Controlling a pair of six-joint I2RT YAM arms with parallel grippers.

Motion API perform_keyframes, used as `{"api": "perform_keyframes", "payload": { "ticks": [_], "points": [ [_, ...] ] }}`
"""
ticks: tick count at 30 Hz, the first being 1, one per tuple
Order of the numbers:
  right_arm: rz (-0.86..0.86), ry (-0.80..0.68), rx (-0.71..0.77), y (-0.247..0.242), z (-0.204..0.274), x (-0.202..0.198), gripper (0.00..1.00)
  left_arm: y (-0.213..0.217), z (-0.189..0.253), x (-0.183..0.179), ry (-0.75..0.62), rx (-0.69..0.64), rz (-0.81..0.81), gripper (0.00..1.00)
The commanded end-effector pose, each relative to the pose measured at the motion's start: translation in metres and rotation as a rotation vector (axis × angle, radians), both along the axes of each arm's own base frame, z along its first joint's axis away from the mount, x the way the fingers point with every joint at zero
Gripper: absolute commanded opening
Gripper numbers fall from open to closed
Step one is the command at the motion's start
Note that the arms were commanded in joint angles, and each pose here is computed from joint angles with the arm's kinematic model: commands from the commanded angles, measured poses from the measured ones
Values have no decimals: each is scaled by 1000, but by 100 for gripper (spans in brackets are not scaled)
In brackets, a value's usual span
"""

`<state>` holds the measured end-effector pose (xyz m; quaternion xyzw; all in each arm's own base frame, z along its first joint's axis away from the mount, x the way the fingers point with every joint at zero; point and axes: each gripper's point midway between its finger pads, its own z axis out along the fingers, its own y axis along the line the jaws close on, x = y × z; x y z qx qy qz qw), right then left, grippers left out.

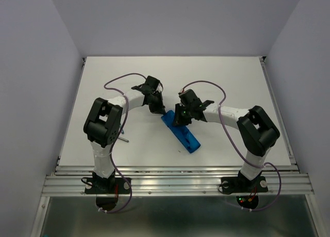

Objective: Fold the napkin into a case and place the utensils inside
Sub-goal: Fold the 2/3-rectangle-folded napkin at the center of the board.

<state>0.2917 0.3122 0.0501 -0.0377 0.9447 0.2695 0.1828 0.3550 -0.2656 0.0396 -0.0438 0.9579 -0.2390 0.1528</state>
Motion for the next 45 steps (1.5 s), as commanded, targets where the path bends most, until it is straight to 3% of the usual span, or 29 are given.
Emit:
{"api": "perform_keyframes", "payload": {
  "ticks": [1, 7, 10, 15, 24, 35, 37, 45],
  "points": [
    [40, -24, 39, 13, 6, -2, 24, 10, 35, 4, -76, 39, 7, 11],
    [61, -5, 29, 16, -2, -7, 25, 11, 50, 8, -103, 43, 19, 22],
    [73, -7, 29, 18, -1, -10, 30, 14, 54, 7, -108, 44, 27, 30],
    [78, -31, 47, 24, 11, -10, 35, 18, 56, 2, -105, 41, 42, 50],
    [118, -72, 91, 37, 43, -11, 36, 24, 63, -7, -112, 23, 63, 70],
    [83, -172, 44, 21, 74, -7, 36, 29, 69, -14, -121, 5, 72, 71],
    [59, -184, 23, 15, 72, -5, 36, 28, 66, -16, -115, -2, 68, 75],
    [10, -179, -69, -9, 51, -9, 36, 30, 43, -37, -63, -23, 50, 74]
  ]
}}
